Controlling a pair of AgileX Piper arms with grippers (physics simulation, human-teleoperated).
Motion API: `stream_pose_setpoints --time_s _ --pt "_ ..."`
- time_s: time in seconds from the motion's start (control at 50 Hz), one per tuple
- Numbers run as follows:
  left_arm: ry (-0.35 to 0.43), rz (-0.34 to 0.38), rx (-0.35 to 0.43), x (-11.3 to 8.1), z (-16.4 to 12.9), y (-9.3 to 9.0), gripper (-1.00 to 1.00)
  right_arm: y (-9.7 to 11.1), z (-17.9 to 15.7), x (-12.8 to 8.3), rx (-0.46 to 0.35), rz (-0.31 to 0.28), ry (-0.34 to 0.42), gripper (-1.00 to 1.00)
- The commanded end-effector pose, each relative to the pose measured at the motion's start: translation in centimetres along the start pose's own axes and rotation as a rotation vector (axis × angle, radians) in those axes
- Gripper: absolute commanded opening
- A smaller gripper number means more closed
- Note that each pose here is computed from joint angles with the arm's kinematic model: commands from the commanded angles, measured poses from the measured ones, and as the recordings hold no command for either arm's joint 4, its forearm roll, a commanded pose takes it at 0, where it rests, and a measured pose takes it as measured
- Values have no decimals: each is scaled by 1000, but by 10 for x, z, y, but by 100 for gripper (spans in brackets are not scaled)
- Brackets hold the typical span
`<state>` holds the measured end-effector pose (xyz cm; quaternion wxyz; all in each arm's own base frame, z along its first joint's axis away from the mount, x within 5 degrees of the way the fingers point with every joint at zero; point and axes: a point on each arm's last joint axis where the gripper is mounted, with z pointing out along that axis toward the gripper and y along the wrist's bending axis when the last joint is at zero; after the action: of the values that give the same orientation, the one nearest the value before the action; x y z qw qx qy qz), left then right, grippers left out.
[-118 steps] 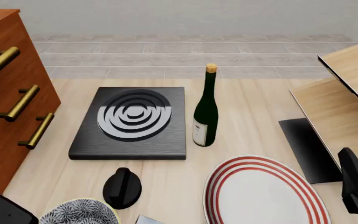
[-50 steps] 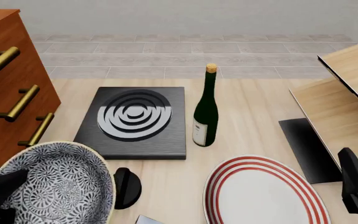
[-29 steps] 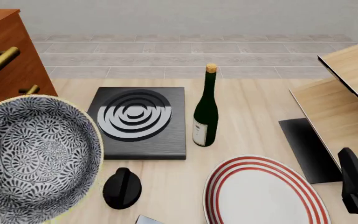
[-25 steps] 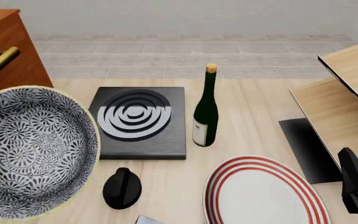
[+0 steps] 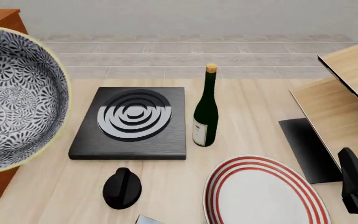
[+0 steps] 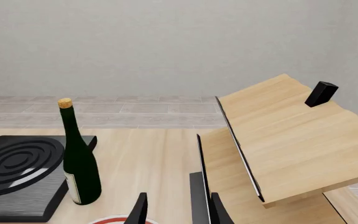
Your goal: Put the bowl on the top of the cabinet.
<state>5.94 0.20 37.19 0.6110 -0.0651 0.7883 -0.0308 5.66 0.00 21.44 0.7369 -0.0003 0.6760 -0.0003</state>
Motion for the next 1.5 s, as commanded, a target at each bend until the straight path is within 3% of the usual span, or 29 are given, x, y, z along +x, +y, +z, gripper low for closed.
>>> stream_pose_setpoints --time_s 0.02,0.08,0.1,0.38,0.42,0.58,0.66,0.8,0.9,1.2,1.22,1.26,1.36,1.5 --pt "-85 -74 -33 -22 -13 0 -100 0 0 0 0 0 0 100" --pt "-109 -100 -33 -27 -17 -1 -100 0 0 0 0 0 0 100" --pt "-119 -139 -42 -29 -18 -1 -100 0 0 0 0 0 0 100" --pt "-267 -203 -122 -64 -34 -1 -100 0 0 0 0 0 0 100" --pt "-249 -241 -147 -65 -23 2 -100 0 0 0 0 0 0 100" --pt "-272 -270 -205 -72 -13 8 -100 0 0 0 0 0 0 100" --pt "-271 -320 -278 -75 5 20 -100 0 0 0 0 0 0 100" --pt "-278 -388 -337 -78 20 32 -100 0 0 0 0 0 0 100" --pt "-281 -478 -348 -78 27 37 -100 0 0 0 0 0 0 100" --pt "-315 -551 -366 -82 31 43 -100 0 0 0 0 0 0 100" --pt "-303 -602 -365 -79 37 45 -100 0 0 0 0 0 0 100" --pt "-342 -577 -367 -83 30 44 -100 0 0 0 0 0 0 100" --pt "-298 -661 -408 -77 49 57 -100 0 0 0 0 0 0 100" --pt "-288 -669 -441 -79 58 67 -100 0 0 0 0 0 0 100"
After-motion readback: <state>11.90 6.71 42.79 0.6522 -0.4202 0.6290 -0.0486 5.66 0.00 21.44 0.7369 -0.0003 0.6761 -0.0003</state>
